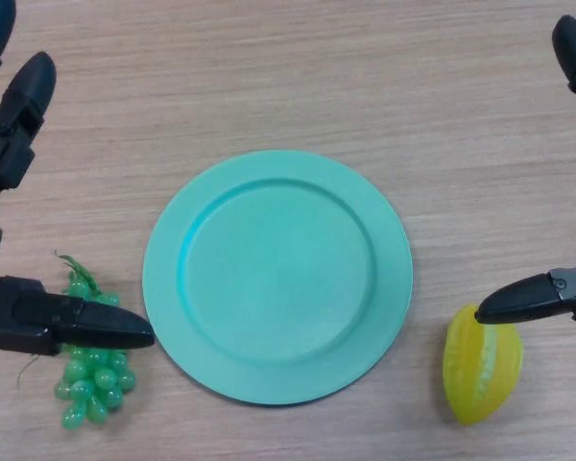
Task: Pick up the green grapes and place it on the plate
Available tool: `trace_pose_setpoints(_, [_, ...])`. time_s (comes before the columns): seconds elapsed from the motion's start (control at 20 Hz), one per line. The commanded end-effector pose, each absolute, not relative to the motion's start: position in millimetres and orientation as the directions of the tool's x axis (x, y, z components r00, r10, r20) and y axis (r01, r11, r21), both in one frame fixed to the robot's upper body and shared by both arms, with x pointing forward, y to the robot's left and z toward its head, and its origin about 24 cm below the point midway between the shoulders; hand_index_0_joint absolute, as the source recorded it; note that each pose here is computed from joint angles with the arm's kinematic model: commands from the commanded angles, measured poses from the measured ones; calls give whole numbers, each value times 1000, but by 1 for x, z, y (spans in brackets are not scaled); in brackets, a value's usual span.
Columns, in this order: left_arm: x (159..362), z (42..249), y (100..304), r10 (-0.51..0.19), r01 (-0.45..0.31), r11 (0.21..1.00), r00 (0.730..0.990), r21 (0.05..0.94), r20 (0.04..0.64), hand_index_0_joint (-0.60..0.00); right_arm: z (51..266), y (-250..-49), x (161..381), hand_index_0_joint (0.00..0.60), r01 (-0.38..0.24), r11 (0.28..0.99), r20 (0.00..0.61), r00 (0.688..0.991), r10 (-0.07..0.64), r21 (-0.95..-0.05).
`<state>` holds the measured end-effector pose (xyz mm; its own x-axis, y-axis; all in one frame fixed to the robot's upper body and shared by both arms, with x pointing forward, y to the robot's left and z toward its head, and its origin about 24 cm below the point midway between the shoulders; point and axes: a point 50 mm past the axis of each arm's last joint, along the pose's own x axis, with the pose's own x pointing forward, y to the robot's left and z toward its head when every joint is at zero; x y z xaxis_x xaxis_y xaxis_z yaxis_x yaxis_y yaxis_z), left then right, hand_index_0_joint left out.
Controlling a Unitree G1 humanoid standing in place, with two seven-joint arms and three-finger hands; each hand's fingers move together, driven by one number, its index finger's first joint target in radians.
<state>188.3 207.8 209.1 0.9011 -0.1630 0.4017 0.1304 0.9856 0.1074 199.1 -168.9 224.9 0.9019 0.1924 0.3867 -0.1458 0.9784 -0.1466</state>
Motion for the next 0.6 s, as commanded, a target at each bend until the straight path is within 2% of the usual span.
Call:
trace_pose_setpoints(0.05, [170, 235, 206, -173, 62, 977, 792, 205, 586, 0, 249, -173, 184, 0, -80, 980, 557, 813, 168, -180])
trace_pose_setpoints(0.25, [169, 229, 207, -166, 53, 977, 795, 206, 583, 0, 247, -173, 184, 0, -77, 979, 554, 815, 170, -187])
trace_pose_setpoints(0.4, [172, 221, 213, -135, 26, 980, 816, 198, 562, 0, 248, -171, 184, 0, -77, 979, 554, 814, 171, -189])
trace_pose_setpoints(0.5, [179, 211, 222, -89, -45, 973, 834, 227, 545, 0, 247, -169, 185, 0, -76, 977, 555, 813, 176, -199])
trace_pose_setpoints(0.55, [185, 198, 228, -70, -101, 951, 852, 293, 519, 0, 247, -168, 185, 0, -78, 977, 556, 812, 179, -201])
trace_pose_setpoints(0.6, [187, 192, 231, -56, -128, 939, 859, 319, 509, 0, 247, -167, 185, 0, -79, 977, 557, 811, 179, -200])
